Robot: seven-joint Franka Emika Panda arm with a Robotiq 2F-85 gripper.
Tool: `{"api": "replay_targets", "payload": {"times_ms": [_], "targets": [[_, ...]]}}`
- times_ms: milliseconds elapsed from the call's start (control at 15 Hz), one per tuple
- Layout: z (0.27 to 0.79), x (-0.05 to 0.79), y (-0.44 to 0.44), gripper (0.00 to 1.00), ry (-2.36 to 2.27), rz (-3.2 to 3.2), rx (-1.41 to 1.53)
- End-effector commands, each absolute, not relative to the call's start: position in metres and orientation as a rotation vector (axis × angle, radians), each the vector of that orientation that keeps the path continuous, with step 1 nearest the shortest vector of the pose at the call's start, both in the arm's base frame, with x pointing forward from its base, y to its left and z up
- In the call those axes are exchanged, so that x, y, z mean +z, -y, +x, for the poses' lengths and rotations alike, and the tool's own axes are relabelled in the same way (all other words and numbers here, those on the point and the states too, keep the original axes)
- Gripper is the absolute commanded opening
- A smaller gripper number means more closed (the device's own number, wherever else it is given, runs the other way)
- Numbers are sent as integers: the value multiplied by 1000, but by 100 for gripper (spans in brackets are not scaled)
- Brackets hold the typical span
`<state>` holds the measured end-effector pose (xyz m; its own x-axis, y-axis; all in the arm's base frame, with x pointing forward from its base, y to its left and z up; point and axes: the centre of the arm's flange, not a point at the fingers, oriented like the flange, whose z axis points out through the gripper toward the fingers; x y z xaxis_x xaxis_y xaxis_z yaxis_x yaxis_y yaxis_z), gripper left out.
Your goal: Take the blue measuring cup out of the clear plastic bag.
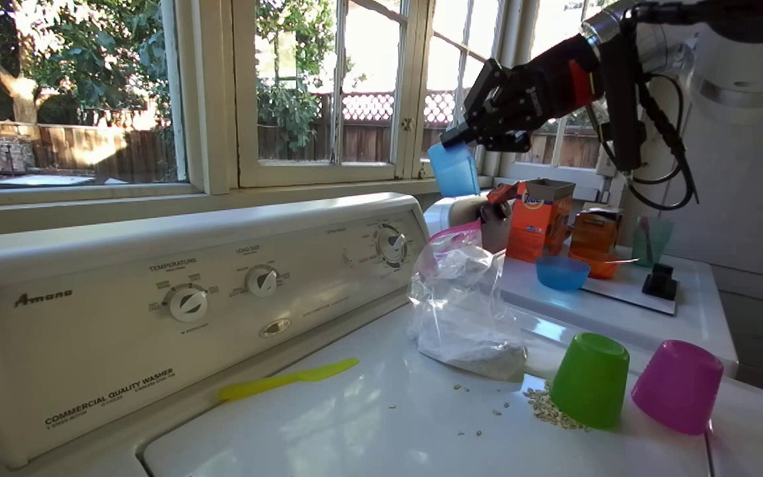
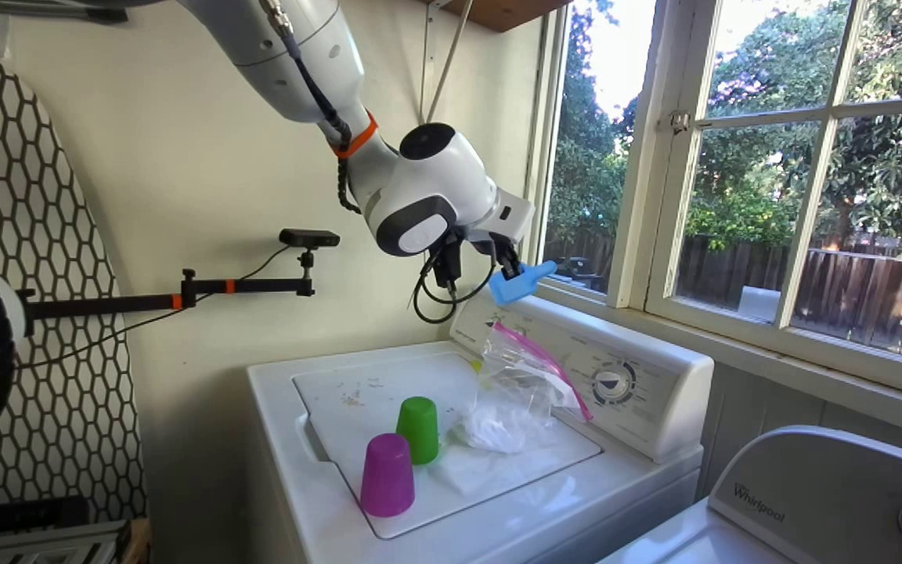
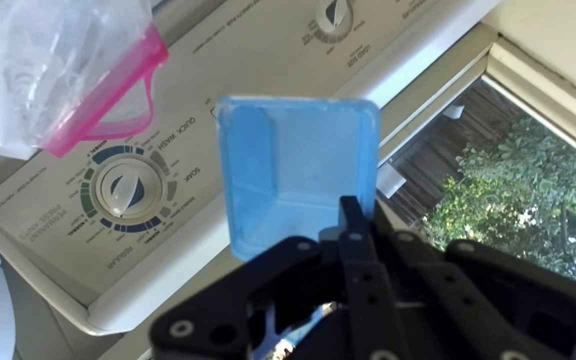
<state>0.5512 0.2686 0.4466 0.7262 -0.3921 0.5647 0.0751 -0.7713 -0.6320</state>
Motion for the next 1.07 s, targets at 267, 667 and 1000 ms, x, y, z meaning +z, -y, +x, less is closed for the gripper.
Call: {"api": "replay_targets", "payload": {"times_ms": [267, 667, 1000], "targets": [[512, 452, -281, 1, 34, -2487, -802], [499, 446, -302, 1, 220, -2559, -746], [493, 439, -324, 1, 388, -2626, -682]]}}
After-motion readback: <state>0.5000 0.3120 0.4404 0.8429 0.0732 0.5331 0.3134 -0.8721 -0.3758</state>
